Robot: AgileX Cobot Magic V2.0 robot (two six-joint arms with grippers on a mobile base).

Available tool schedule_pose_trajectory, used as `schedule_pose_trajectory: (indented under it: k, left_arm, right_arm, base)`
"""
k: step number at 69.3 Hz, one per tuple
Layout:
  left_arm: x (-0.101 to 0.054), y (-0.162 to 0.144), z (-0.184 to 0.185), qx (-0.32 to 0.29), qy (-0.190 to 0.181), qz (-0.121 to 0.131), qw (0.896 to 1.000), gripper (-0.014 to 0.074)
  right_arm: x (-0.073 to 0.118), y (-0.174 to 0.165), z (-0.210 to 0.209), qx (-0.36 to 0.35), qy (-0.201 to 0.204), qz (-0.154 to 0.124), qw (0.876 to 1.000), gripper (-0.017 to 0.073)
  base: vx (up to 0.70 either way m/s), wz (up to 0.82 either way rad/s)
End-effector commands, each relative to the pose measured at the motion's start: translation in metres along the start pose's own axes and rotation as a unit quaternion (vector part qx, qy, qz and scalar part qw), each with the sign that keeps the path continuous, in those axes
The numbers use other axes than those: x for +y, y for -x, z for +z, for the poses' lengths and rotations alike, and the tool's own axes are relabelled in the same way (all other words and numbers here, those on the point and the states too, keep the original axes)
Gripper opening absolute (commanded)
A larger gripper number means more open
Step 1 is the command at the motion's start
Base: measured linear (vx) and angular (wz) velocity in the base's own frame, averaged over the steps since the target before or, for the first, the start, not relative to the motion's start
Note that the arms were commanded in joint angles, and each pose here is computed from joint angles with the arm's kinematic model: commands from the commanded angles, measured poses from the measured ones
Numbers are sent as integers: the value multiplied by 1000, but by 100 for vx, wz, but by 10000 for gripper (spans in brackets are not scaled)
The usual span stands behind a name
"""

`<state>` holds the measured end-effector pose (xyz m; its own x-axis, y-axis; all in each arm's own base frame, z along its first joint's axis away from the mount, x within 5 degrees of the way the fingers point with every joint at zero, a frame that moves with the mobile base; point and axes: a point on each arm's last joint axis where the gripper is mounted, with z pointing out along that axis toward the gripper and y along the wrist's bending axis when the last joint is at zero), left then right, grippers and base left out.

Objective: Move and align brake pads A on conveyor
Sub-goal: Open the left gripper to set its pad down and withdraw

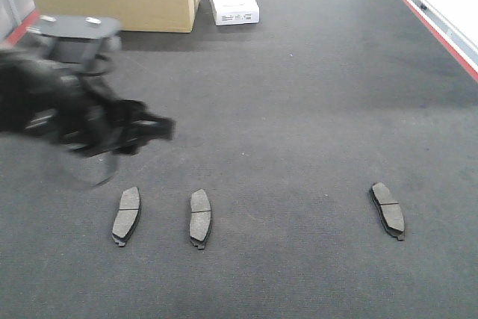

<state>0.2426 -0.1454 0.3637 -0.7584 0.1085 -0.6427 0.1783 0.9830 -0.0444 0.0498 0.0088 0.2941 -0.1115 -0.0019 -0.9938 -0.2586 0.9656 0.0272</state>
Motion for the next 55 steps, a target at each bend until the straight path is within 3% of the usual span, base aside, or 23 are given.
schedule_pose_trajectory:
  k: [1, 10, 25, 30, 41, 50, 55]
  left_arm:
    - [12, -8, -47, -87, -30, 9, 996, 412]
    - [32, -41, -76, -152, -60, 11, 987, 412]
    - [65, -107, -107, -270, -103, 18, 957, 412]
    - [73, -126, -109, -287, -108, 19, 952, 412]
    - [85, -160, -104, -300, -111, 20, 947, 412]
    - [87, -177, -92, -305, -102, 64, 945, 412]
    - [86, -182, -85, -302, -109, 69, 944, 412]
  right_arm:
    - [2, 17, -2, -56, 8, -13, 998, -4]
    - [2, 17, -2, -56, 8, -13, 998, -4]
    - [2, 17, -2, -56, 8, -13, 998, -4]
    - [2, 17, -2, -56, 8, -13, 998, -4]
    - [2, 17, -2, -56, 8, -13, 998, -4]
    - [2, 17, -2, -56, 8, -13, 998, -4]
    - [2, 17, -2, -56, 8, -13, 998, -4]
  base:
    - [0, 0]
    - [0, 0]
    - [0, 0]
    - [0, 0]
    - [0, 0]
    - [0, 0]
    - [0, 0]
